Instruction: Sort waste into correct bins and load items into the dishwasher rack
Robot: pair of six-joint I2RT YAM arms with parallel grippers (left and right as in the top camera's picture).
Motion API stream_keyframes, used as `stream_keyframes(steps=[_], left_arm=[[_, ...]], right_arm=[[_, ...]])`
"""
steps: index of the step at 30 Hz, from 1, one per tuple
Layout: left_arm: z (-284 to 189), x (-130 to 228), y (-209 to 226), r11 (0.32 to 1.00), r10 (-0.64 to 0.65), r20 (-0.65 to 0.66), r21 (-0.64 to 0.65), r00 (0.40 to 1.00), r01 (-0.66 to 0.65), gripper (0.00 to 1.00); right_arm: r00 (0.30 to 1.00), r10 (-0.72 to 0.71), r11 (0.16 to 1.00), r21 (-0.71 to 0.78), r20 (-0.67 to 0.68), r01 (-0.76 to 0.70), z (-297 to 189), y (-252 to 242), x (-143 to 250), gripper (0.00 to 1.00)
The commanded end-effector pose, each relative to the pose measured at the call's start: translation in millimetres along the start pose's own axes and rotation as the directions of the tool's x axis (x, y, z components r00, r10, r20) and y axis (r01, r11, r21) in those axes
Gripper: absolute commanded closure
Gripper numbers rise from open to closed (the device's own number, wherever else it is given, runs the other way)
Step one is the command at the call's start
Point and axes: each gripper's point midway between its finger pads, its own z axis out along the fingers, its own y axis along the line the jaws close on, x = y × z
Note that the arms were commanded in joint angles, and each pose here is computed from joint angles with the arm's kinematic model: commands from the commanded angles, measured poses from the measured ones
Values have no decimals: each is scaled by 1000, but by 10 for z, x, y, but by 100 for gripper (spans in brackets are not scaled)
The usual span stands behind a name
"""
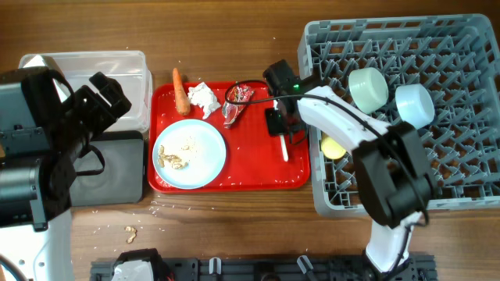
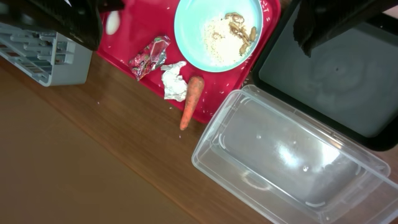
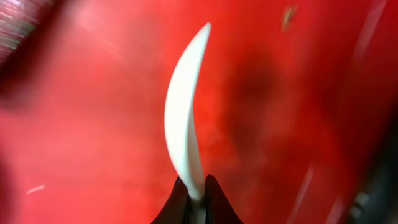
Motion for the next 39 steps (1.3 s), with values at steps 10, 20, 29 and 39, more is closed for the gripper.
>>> stream_keyframes(steps=[10, 20, 29, 39], left_arm=[[-7, -40, 21, 1000, -13, 14, -12, 1000, 13, 0], [-7, -40, 21, 1000, -13, 14, -12, 1000, 13, 0], [-6, -39, 22, 1000, -13, 14, -12, 1000, 13, 0], [-7, -40, 21, 1000, -13, 14, -12, 1000, 13, 0]], right_arm=[[850, 4, 965, 221, 526, -141, -1754, -976, -769, 96], [908, 25, 996, 72, 419, -61, -1332, -904, -789, 36], [736, 9, 965, -198, 677, 170, -3270, -250, 94, 0], [663, -76, 997, 75, 744, 31, -3545, -799, 831, 0]])
